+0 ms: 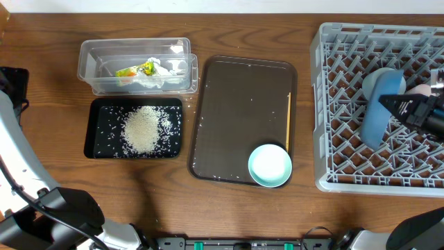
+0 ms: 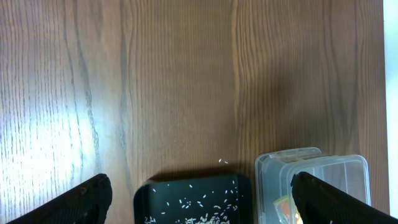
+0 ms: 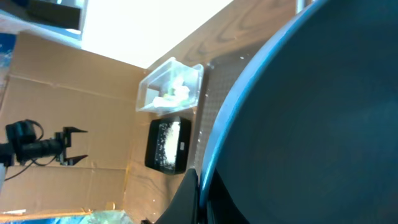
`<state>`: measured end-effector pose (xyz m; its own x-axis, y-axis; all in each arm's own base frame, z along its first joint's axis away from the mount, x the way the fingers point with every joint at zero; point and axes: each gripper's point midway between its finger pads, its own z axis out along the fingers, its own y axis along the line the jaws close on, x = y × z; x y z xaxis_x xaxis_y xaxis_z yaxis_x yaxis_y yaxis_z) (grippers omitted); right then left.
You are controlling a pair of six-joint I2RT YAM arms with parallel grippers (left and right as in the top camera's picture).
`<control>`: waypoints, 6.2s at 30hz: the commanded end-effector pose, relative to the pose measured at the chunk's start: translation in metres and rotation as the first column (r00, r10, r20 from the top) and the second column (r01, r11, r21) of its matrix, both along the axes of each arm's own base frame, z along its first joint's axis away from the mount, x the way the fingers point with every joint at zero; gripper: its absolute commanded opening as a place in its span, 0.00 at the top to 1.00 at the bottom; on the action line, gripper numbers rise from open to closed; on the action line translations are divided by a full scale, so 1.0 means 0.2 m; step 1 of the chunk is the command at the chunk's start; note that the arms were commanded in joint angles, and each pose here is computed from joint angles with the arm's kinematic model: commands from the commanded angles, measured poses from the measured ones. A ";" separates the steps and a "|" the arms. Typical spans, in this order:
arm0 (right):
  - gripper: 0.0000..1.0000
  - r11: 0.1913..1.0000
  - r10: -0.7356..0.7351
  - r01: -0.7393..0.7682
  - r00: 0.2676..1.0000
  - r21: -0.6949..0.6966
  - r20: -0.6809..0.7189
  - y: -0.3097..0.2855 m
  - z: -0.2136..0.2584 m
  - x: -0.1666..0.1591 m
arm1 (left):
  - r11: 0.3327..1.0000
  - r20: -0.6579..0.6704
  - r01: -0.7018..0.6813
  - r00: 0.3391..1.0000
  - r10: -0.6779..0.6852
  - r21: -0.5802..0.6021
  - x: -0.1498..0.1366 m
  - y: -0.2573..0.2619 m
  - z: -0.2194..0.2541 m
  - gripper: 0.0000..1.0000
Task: Sort waste into correct bins and load items into the dishwasher rack
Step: 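Lower the blue plate upright into the rack's front right slots, then release the plate and reach the right gripper to the light green bowl, then grasp the light green bowl rim with the right gripper and lift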
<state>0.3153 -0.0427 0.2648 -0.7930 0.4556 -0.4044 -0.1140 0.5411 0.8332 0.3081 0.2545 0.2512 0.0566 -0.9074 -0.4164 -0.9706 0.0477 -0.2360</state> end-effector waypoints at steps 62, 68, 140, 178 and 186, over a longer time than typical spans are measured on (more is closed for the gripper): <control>0.87 0.655 -0.749 0.421 0.472 -0.628 -0.465 -0.70 -0.42 -0.39 | 1.000 -0.014 0.001 1.000 -0.001 -0.001 -0.01 0.01 -0.01 0.05; 0.86 0.602 -0.796 0.435 0.390 -0.670 -0.462 -0.74 -0.43 -0.44 | 1.000 -0.014 0.001 1.000 -0.001 -0.001 -0.01 0.01 -0.01 0.06; 0.66 0.412 0.123 -0.671 0.711 -0.616 -0.692 1.44 -1.14 -0.41 | 1.000 -0.014 0.001 1.000 -0.001 -0.001 -0.01 0.01 -0.01 0.06; 0.45 0.347 0.101 -0.762 0.610 -0.547 -0.786 1.36 -0.93 -0.53 | 1.000 -0.015 0.000 1.000 0.000 -0.001 -0.01 0.01 -0.01 0.06; 0.47 0.354 0.056 -0.736 0.633 -0.577 -0.772 1.33 -1.10 -0.55 | 1.000 -0.014 0.001 1.000 -0.001 -0.001 -0.01 0.01 -0.01 0.05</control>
<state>0.2118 0.2273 0.0546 -0.9325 -0.2816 0.2260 -0.2854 0.9583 0.0167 0.3079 0.2545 0.2511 0.0566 -0.9074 -0.4165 -0.9707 0.0476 -0.2355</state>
